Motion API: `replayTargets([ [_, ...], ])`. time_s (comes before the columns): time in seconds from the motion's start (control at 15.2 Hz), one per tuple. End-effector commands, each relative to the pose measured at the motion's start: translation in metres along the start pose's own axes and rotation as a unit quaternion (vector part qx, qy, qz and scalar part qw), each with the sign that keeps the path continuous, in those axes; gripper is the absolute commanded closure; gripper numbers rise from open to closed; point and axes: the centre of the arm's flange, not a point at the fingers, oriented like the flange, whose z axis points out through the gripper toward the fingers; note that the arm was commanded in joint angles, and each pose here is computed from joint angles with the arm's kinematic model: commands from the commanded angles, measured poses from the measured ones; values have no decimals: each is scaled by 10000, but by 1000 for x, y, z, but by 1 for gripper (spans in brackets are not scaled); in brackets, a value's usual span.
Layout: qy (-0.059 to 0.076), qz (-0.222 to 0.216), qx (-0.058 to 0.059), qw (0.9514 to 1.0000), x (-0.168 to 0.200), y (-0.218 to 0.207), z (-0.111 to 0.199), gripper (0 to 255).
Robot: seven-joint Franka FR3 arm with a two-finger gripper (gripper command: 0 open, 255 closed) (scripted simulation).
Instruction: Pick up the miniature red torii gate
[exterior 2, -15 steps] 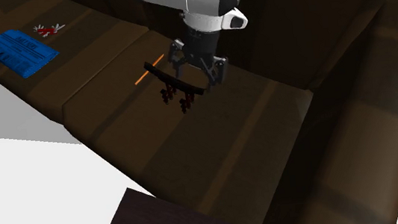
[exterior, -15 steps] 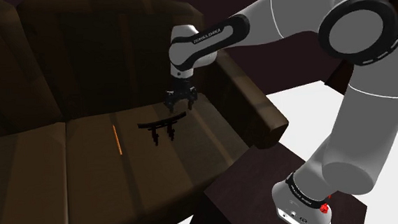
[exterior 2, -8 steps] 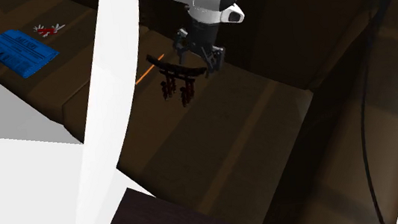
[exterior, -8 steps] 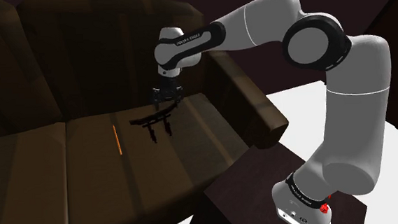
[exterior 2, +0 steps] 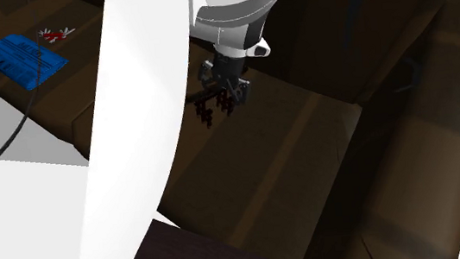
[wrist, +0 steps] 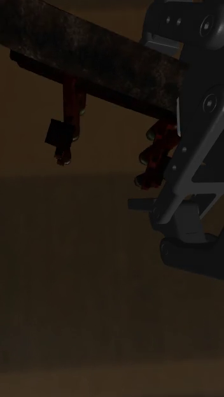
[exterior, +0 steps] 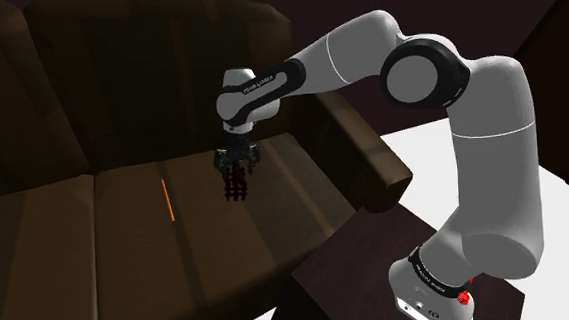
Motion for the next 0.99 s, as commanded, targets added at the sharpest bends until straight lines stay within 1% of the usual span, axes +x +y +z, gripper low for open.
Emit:
replayTargets([
  [0.0,-104,22,-47,9999,1,3,17,255],
  [0.33,-103,25,-42,9999,4,11,15,255],
  [0.53,-104,27,-40,9999,5,8,12,255],
  [0.59,-105,23,-46,9999,2,8,15,255],
  [0.92,-105,23,-46,9999,-6,6,-10,255],
])
